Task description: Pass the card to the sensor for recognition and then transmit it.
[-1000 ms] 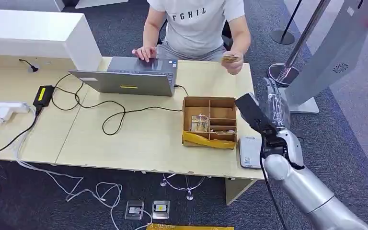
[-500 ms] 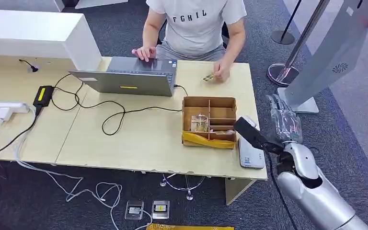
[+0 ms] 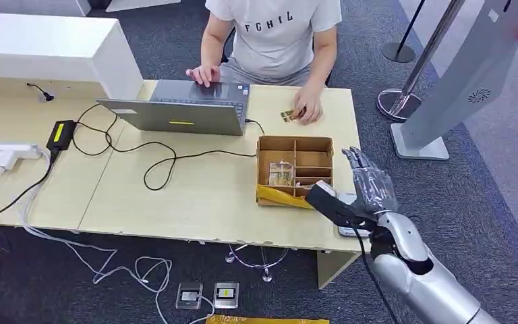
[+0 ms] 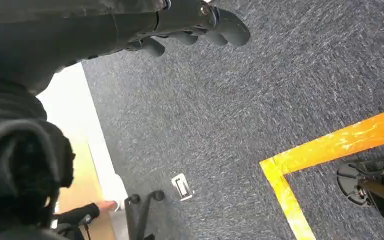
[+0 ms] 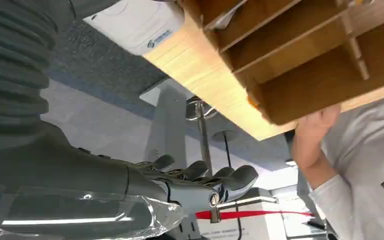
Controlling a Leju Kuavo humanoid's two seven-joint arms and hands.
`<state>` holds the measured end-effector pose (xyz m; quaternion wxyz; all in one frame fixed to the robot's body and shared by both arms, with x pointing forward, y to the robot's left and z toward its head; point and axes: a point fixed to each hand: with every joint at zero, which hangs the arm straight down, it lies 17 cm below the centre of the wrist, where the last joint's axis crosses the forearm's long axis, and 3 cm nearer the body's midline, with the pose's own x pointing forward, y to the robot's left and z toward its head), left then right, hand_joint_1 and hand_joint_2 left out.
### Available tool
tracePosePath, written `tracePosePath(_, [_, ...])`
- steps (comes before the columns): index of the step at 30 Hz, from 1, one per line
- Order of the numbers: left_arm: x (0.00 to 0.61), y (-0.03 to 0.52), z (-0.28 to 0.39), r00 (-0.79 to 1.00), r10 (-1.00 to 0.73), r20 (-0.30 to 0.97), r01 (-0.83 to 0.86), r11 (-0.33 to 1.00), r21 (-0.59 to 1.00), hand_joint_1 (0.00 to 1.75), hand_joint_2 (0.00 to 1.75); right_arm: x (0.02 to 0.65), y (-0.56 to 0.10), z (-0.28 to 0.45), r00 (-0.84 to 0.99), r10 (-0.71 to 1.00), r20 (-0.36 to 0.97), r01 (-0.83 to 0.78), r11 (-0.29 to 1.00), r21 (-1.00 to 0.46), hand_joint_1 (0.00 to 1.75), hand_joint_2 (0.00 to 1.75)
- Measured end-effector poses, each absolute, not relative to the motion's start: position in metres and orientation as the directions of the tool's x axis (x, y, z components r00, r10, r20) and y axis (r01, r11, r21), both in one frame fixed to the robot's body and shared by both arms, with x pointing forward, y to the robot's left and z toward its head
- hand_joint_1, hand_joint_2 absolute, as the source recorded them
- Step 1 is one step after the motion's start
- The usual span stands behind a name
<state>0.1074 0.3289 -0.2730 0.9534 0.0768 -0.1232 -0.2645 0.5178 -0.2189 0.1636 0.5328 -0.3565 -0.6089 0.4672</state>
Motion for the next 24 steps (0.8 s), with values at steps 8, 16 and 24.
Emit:
tracePosePath(8, [0.105, 0.327, -0.274, 0.836, -0.519, 0.180, 0.483, 0.850, 0.208, 0.00, 0.00, 0.518, -0.186, 0.152, -0.219, 0.901, 0.375, -0.081, 0.366, -0.927, 0.00, 1.75])
tracePosePath(16, [0.104, 0.329, -0.274, 0.837, -0.520, 0.168, 0.485, 0.848, 0.213, 0.00, 0.00, 0.529, -0.160, 0.161, -0.253, 0.893, 0.372, -0.020, 0.380, -0.925, 0.00, 1.75])
tracePosePath(24, [0.105, 0.330, -0.274, 0.833, -0.526, 0.169, 0.488, 0.844, 0.221, 0.00, 0.00, 0.536, -0.151, 0.148, -0.236, 0.910, 0.341, -0.026, 0.345, -0.938, 0.00, 1.75])
